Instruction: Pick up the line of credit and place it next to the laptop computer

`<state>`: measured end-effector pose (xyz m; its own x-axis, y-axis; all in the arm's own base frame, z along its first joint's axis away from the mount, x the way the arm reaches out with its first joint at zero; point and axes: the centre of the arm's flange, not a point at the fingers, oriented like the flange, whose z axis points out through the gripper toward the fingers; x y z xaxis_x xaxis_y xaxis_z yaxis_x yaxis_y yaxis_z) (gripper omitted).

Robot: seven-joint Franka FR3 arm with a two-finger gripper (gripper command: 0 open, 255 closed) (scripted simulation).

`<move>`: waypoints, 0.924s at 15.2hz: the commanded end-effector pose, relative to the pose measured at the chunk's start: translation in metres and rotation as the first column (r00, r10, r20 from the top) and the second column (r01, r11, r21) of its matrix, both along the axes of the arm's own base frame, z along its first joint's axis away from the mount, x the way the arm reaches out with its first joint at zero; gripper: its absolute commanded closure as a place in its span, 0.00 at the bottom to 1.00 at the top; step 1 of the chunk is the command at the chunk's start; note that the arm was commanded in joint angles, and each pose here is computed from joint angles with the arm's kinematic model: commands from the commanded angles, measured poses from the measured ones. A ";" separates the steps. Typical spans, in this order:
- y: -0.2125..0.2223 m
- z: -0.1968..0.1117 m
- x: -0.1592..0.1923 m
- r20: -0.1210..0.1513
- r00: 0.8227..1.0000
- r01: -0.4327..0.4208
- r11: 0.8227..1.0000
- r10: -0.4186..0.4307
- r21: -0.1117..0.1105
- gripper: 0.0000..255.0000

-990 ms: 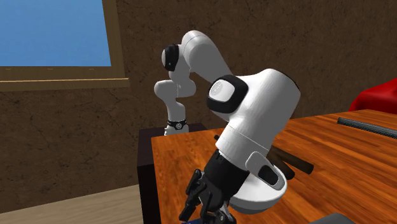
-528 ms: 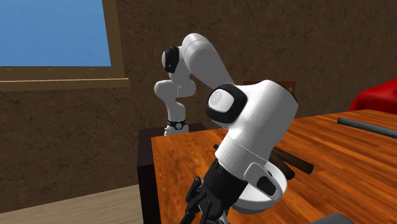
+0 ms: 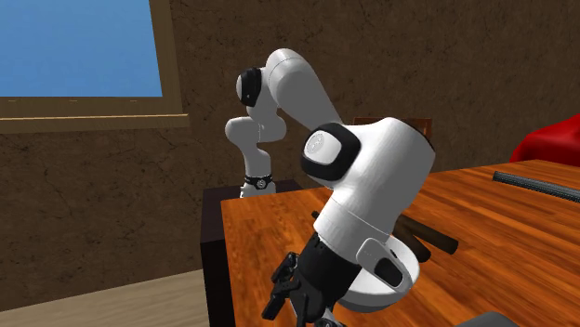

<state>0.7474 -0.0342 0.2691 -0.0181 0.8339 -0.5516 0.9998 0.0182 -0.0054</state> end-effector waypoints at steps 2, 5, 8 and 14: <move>0.001 0.000 0.000 0.002 1.000 -0.001 1.000 0.001 0.000 0.00; 0.022 0.034 0.000 0.002 1.000 -0.001 1.000 0.001 0.000 0.00; 0.028 0.042 0.000 0.002 1.000 -0.001 1.000 0.001 0.001 0.00; 0.028 0.042 0.000 0.002 1.000 -0.001 1.000 0.001 0.000 0.00</move>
<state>0.7474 -0.0060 0.3113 -0.0182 0.8342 -0.5512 0.9998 0.0194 -0.0037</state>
